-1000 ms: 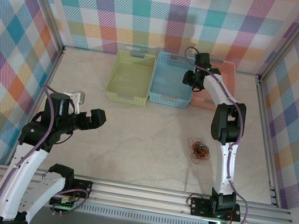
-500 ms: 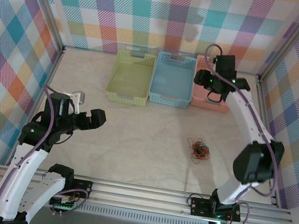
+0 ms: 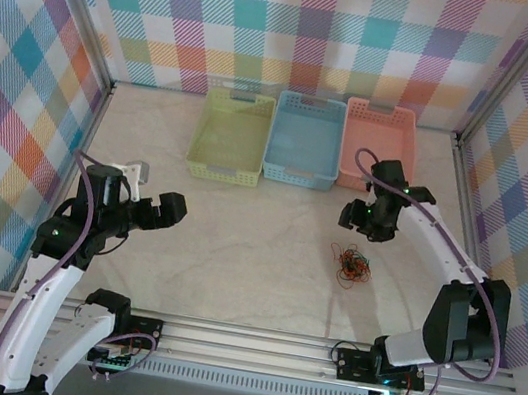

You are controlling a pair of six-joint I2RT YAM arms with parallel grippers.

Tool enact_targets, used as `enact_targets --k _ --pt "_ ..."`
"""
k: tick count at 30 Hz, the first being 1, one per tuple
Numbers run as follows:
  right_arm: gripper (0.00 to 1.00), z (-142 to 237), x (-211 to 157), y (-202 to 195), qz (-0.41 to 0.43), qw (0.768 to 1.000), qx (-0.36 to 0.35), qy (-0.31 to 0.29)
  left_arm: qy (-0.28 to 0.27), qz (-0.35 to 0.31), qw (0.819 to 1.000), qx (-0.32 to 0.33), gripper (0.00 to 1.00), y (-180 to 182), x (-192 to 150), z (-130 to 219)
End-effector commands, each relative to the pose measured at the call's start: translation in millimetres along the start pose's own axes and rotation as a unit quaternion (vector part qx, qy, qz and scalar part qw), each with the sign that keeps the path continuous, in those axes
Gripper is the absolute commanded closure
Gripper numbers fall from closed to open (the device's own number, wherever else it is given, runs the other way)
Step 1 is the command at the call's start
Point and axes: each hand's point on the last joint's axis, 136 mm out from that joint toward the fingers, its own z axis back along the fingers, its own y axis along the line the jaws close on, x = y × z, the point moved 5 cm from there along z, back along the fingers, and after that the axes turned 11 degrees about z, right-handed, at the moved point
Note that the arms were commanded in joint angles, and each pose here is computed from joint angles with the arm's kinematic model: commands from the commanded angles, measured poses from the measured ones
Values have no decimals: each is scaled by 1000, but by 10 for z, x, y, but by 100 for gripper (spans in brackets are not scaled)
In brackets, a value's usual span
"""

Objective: Untangle the cables

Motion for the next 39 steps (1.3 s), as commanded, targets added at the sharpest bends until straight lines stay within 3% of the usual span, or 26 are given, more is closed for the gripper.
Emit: enact_targets --k 1,9,19,23,30,35,39 --pt "41 -14 -173 -28 1 1000 -2 31 6 -8 1000 -4 0 7 -49 6" --pt "36 -285 -490 -110 -3 995 -9 95 8 -7 1000 -5 0 8 -56 -4" --pt "39 -557 -605 -147 0 989 -21 147 9 -8 1000 -2 0 16 -58 -9" --pt "48 -605 -600 -118 6 988 -20 154 12 -7 1000 -2 0 17 -60 -19" --pt "77 -710 -587 66 19 988 22 150 14 -6 1000 0 0 24 -62 -31" --pt "89 -735 -555 325 43 988 53 141 14 -5 1000 2 0 29 -60 -37" --pt "91 -640 -451 712 83 983 107 121 17 -5 1000 3 0 28 -59 -52"
